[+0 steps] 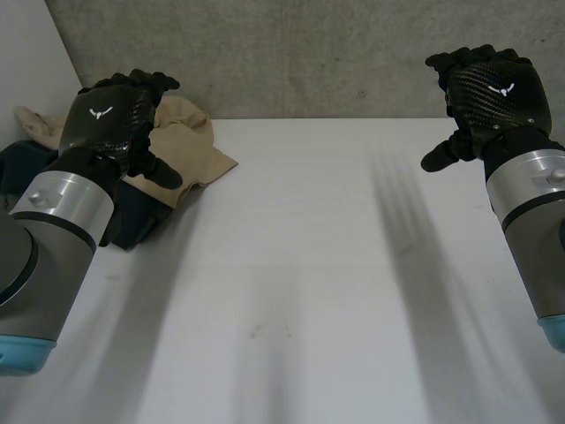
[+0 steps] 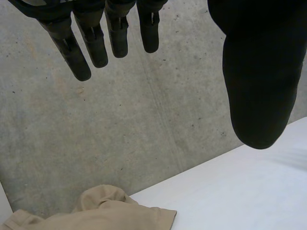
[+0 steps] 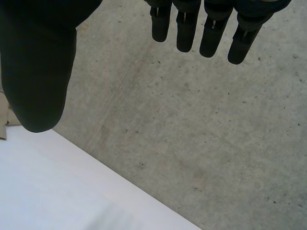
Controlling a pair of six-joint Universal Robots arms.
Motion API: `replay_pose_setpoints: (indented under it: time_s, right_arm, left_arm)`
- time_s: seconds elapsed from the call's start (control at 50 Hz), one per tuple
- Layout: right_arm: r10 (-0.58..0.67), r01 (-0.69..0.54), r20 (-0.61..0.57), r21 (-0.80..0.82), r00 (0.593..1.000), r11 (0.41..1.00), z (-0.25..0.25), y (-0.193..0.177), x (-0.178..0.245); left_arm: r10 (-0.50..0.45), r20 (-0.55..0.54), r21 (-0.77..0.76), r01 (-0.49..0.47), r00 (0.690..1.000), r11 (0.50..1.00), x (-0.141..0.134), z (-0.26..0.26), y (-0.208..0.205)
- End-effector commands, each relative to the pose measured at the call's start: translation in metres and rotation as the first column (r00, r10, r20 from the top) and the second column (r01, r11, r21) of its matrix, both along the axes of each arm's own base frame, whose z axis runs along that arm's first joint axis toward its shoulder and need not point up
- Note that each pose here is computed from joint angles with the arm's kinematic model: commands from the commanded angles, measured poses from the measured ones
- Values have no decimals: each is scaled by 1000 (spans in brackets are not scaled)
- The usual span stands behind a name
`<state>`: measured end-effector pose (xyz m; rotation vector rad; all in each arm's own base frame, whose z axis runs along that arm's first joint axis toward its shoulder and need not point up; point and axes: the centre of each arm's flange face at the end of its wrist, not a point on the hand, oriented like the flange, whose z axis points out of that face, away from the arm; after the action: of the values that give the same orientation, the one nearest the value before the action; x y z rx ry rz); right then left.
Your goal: Fold the laundry.
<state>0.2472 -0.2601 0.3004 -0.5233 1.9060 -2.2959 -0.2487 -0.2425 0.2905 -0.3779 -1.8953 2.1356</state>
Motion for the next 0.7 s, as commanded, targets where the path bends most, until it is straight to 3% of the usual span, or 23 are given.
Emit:
replay_pose_setpoints:
  time_s: [0.02, 0.26, 0.36, 0.46, 0.6, 0.7]
  right_arm:
    - [-2, 2, 1, 2, 1000, 1000, -1, 0, -1]
    - [9, -9, 0, 2, 1000, 1000, -1, 2, 2]
    - [9, -9, -2, 3, 1000, 1000, -1, 1, 2]
    - [10, -10, -6, 8, 1000, 1000, -3, 1, 2]
    - [11, -11, -9, 10, 1000, 1000, -4, 1, 3]
    - [10, -10, -10, 13, 1000, 1000, -5, 0, 3]
  left_arm:
    - [-8, 0, -6, 8, 1000, 1000, 0, 1, 0]
    - [-56, 10, -42, 56, 998, 998, -2, 9, -9]
    - [-7, 79, -61, 11, 997, 998, 9, 6, -55]
    - [73, 225, -59, -62, 971, 996, 35, -19, -117]
    - [-43, 382, -29, 59, 923, 998, 33, -69, -163]
    - [-50, 423, -3, 56, 905, 998, 49, -97, -187]
